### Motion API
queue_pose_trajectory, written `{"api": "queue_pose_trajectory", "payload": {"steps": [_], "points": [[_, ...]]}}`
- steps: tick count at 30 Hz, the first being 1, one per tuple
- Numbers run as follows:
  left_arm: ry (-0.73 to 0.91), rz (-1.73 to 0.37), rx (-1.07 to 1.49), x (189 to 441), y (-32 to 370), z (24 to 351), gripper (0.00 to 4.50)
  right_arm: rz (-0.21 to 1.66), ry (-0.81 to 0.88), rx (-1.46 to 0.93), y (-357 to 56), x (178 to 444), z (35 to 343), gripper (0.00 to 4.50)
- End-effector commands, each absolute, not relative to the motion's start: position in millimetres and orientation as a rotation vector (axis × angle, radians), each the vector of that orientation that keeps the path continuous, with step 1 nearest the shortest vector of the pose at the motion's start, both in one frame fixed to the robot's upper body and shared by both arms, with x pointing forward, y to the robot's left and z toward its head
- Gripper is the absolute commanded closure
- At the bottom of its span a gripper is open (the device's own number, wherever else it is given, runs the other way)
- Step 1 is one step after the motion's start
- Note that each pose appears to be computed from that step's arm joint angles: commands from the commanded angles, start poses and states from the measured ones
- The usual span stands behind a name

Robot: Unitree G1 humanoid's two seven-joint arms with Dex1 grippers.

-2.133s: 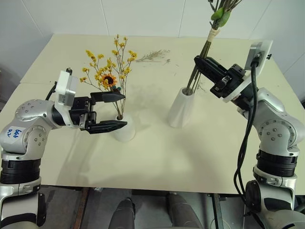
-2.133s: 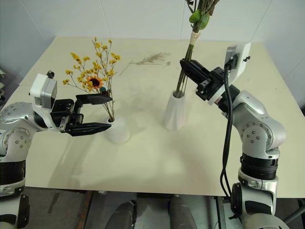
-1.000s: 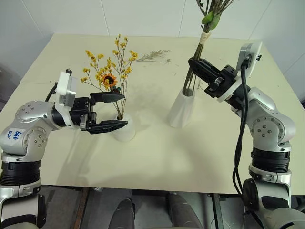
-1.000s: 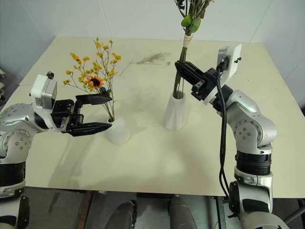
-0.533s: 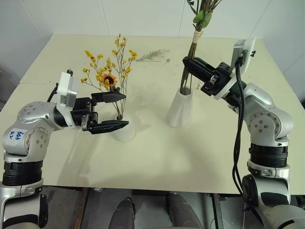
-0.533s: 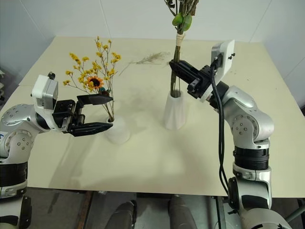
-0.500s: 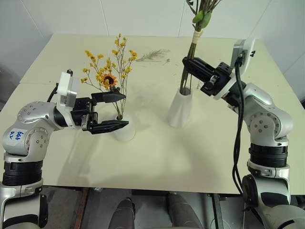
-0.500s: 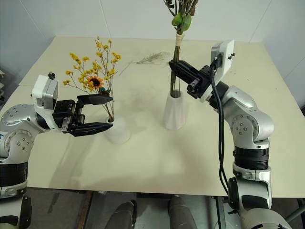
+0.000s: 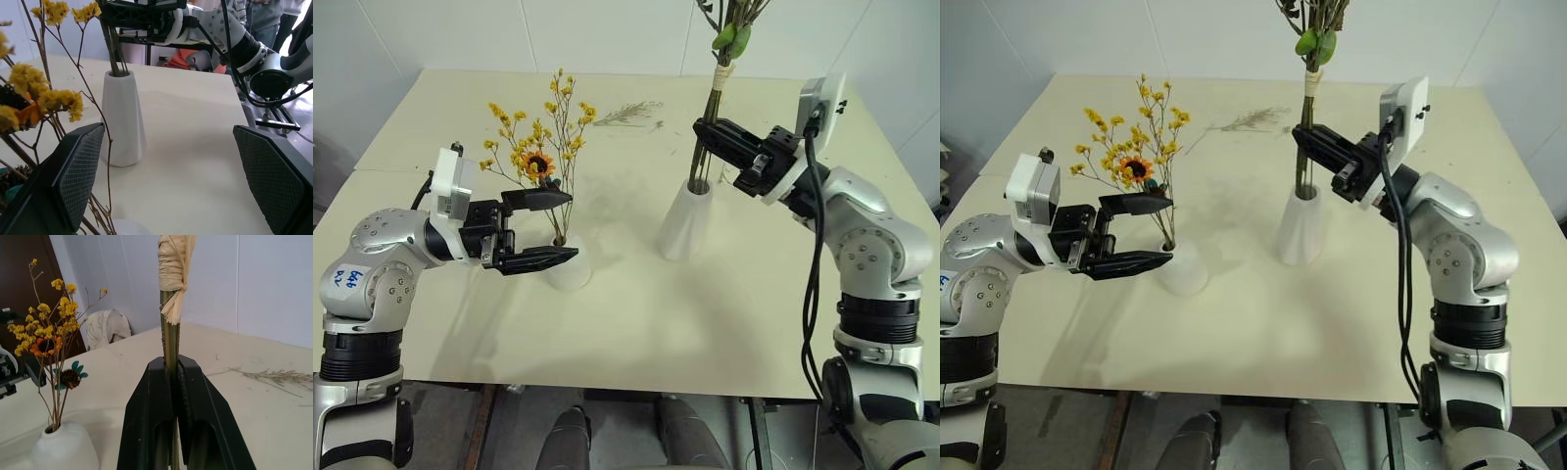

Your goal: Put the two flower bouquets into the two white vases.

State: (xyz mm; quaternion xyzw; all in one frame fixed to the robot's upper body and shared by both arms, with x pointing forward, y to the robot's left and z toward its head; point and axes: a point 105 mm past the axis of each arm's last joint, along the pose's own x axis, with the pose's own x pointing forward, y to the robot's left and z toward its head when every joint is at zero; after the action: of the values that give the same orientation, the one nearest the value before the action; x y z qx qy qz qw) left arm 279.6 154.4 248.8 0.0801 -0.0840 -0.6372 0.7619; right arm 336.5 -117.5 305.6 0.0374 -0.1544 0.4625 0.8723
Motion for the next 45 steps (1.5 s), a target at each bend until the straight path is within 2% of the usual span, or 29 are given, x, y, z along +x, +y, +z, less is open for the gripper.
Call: {"api": "queue_pose_trajectory", "payload": {"steps": [1, 22, 33, 45], "points": [[-0.227, -1.394, 0.203, 276.3, 152.9, 256.2, 0.00, 0.973, -0.410, 0.059, -122.5, 324.5, 329.8, 4.49], [-0.240, -1.388, 0.204, 278.4, 152.3, 257.5, 0.00, 0.972, -0.425, 0.110, -107.7, 333.3, 324.5, 4.49], [-0.240, -1.385, 0.203, 278.2, 153.2, 257.6, 0.00, 0.924, -0.427, 0.143, -120.8, 339.1, 314.7, 4.49], [-0.232, -1.398, 0.208, 279.8, 153.6, 259.5, 0.00, 0.853, -0.428, 0.163, -138.5, 332.4, 301.4, 4.49]]}}
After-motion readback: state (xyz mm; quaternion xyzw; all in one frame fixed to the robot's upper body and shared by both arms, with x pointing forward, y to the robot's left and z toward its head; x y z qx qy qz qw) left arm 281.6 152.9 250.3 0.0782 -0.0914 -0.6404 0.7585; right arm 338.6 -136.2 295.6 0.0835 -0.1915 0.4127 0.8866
